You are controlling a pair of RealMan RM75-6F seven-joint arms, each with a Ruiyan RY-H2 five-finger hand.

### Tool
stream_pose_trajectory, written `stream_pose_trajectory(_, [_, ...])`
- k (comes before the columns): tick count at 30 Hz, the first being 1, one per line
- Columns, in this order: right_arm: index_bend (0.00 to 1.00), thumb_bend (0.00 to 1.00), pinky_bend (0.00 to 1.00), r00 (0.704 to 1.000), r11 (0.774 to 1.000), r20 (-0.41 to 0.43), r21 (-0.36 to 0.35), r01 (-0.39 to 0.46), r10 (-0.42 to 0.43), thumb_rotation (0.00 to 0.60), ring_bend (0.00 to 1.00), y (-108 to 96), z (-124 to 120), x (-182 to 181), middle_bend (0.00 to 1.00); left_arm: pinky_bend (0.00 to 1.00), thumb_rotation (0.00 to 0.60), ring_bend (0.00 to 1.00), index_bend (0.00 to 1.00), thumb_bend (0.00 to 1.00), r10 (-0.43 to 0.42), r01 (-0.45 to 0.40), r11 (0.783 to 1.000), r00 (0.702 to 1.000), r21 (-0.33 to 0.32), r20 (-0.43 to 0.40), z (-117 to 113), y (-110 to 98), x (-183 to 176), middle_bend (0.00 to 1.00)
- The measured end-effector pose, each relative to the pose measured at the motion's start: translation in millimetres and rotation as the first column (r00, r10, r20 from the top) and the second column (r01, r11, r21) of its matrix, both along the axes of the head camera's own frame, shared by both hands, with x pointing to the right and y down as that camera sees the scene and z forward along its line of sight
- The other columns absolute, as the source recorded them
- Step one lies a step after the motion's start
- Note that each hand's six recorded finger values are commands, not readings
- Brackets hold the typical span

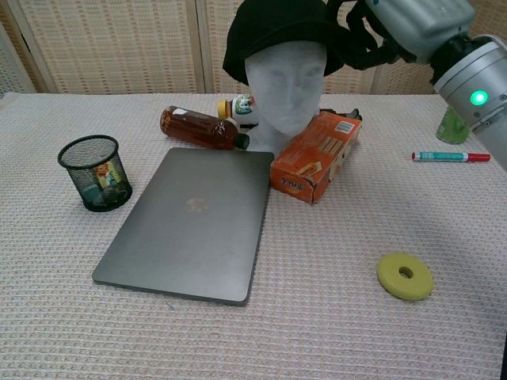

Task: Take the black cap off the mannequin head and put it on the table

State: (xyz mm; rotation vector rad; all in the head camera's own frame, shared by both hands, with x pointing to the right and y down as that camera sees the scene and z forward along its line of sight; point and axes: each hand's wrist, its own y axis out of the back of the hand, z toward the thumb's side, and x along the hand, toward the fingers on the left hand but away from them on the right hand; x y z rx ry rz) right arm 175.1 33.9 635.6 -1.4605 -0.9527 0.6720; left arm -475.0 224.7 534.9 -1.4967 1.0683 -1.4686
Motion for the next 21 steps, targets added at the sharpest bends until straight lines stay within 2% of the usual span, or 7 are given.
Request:
stream_pose_trajectory(10, [0.88,0.75,0.9,0.993,0.991,0.058,0.083,-0.105,0.1,0.6,0.87,-38.6,-28.2,-8.8,0.83,0.1,0.6,0.08,0.18,0.05,0.006,-0.006,1.0,1.0,-0.002,0.002,1.1,-1.8,1.5,0.18])
stream_pose_trajectory(17, [0.88,0.75,0.9,0.987,0.978,-0.003,0.138,-0.159,0.161,0.6,0.88,-78.3,-45.6,-7.2,0.83,0.09,0.6,0.08,0.18,0.05,0.009,-0.009,1.0,1.0,-0.005,0.002,2.4,-2.5,2.9,0.18])
stream_pose_trajectory(21, [0.88,0.75,0.9,0.982,0.968,-0.043,0.179,-0.175,0.185,0.6,0.88,-93.2,-55.3,1.2,0.83,0.09,0.6,0.08,0.18,0.05,0.01,-0.01,1.0,1.0,-0.007,0.003,3.1,-2.8,3.4,0.18])
